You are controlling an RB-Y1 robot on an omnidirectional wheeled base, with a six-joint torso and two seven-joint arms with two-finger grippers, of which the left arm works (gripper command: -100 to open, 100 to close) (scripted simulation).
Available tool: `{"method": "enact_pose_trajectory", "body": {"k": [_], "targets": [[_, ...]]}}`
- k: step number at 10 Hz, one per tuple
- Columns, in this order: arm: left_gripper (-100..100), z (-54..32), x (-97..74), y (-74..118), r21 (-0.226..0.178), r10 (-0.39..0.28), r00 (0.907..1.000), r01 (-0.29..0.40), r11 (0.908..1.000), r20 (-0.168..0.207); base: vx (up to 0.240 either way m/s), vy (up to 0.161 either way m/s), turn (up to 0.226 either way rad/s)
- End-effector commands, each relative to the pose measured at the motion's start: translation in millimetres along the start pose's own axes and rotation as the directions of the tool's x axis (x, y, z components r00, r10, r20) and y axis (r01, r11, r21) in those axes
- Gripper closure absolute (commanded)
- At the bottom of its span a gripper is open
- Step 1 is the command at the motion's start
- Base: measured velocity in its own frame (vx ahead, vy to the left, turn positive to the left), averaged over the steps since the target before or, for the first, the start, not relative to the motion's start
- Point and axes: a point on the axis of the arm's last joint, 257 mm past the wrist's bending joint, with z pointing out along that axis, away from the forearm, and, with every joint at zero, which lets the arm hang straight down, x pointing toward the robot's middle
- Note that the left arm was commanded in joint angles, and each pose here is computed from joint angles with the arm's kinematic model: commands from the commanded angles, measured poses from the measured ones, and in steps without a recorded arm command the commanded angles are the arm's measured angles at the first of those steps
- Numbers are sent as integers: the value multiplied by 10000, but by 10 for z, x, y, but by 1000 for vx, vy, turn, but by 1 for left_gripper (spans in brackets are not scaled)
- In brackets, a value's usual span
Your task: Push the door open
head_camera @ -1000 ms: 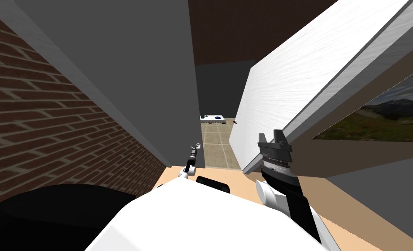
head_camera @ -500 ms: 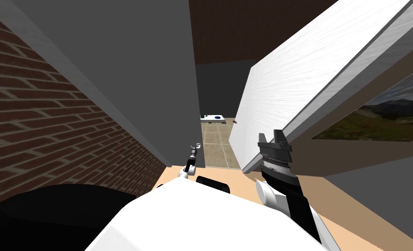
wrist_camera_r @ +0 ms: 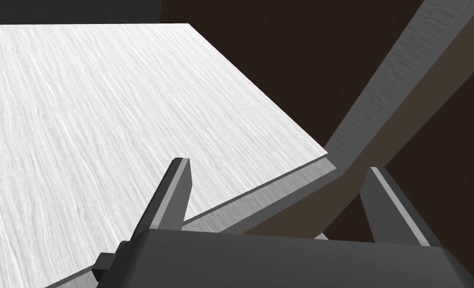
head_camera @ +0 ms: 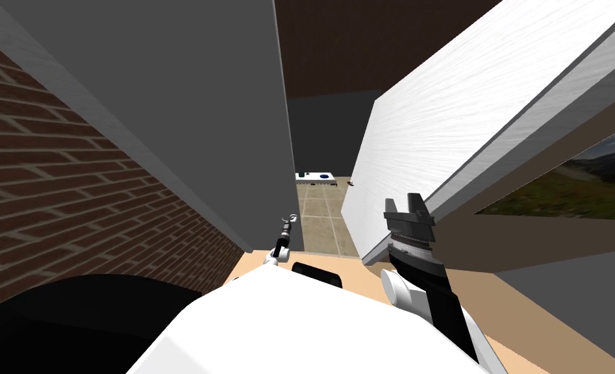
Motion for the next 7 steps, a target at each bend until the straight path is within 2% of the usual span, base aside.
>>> {"method": "enact_pose_trajectory", "body": {"k": [1,4,7], "targets": [[100,70,-112,-73,221,70,9998,-74,9997,191,179,-33,51],[100,75,-335,-77,214,135,9980,-149,9997,611,186,-9,32],[100,67,-572,-78,198,159,9938,-182,9996,1102,200,-48,59]]}}
